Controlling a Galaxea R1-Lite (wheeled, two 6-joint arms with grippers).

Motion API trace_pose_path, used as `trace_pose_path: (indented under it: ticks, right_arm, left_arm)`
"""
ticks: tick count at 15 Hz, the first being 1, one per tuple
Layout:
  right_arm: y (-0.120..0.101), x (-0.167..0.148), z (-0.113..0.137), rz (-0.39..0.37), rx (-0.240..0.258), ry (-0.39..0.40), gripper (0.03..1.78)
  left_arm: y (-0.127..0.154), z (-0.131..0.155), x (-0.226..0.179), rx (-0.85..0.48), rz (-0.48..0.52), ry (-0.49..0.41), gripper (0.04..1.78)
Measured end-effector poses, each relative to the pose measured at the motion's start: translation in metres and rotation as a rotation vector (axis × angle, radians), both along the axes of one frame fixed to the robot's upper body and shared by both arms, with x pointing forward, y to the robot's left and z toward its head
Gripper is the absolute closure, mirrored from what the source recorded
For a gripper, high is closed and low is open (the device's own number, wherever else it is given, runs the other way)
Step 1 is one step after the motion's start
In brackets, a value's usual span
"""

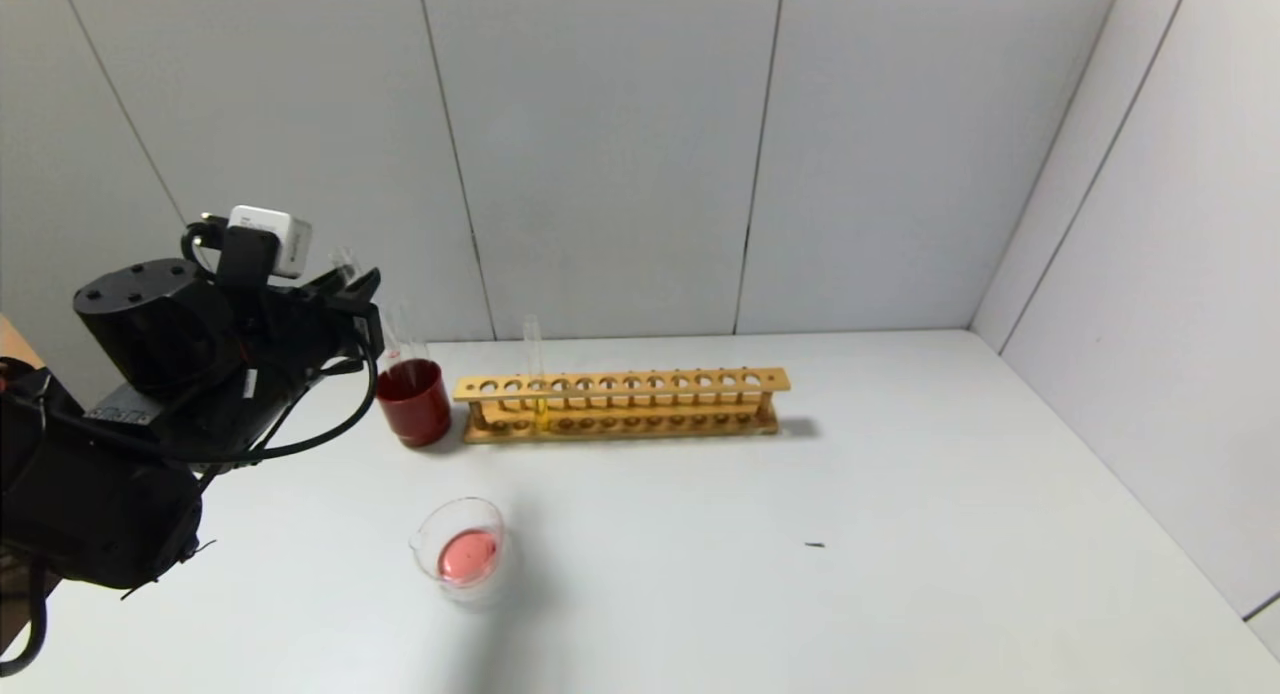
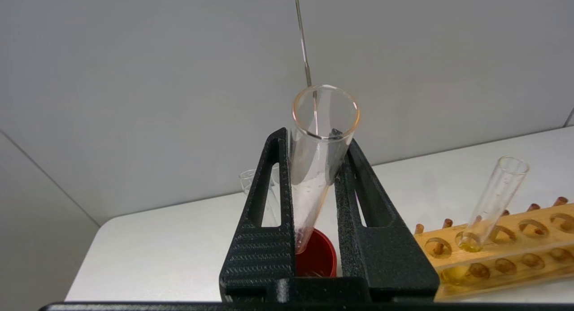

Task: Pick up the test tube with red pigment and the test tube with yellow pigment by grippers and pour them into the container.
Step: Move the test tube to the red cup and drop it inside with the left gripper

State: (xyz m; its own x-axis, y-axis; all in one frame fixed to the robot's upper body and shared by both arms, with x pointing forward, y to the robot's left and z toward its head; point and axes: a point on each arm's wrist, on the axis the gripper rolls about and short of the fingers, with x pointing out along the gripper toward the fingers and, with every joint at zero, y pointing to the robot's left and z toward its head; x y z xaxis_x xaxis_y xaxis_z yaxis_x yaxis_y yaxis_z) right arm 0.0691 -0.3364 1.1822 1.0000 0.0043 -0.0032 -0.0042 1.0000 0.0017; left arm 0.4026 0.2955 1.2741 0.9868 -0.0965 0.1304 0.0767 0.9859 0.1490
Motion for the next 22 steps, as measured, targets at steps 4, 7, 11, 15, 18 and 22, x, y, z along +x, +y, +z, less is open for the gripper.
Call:
trace_pose_path:
  ticks: [4,7,11,15,18,22]
  right_arm:
    - [0.0,0.0,0.0,0.0,0.0,0.0,0.06]
    - [0.0,0.0,0.0,0.0,0.0,0.0,0.06]
    - [0.0,0.0,0.0,0.0,0.0,0.0,0.06]
    - [0.0,0.0,0.0,0.0,0.0,0.0,0.06]
    - [0.0,0.0,0.0,0.0,0.0,0.0,0.06]
    - [0.0,0.0,0.0,0.0,0.0,0.0,0.06]
  left_arm:
    - [0.0,-0.018,0.018,0.005,-0.005,0.03,1.51]
    - [-0.001,-0.031,0.025,0.005,-0.006,0.042,1.51]
    - [-0.001,-0.046,0.031,0.007,-0.006,0.078,1.51]
    - [0.001,-0.062,0.038,0.0,-0.002,0.061,1.51]
    - [0.001,-0.072,0.041,-0.004,-0.051,0.084,1.51]
    - [0.005,-0.077,0.043,-0.004,-0.045,0.094,1.51]
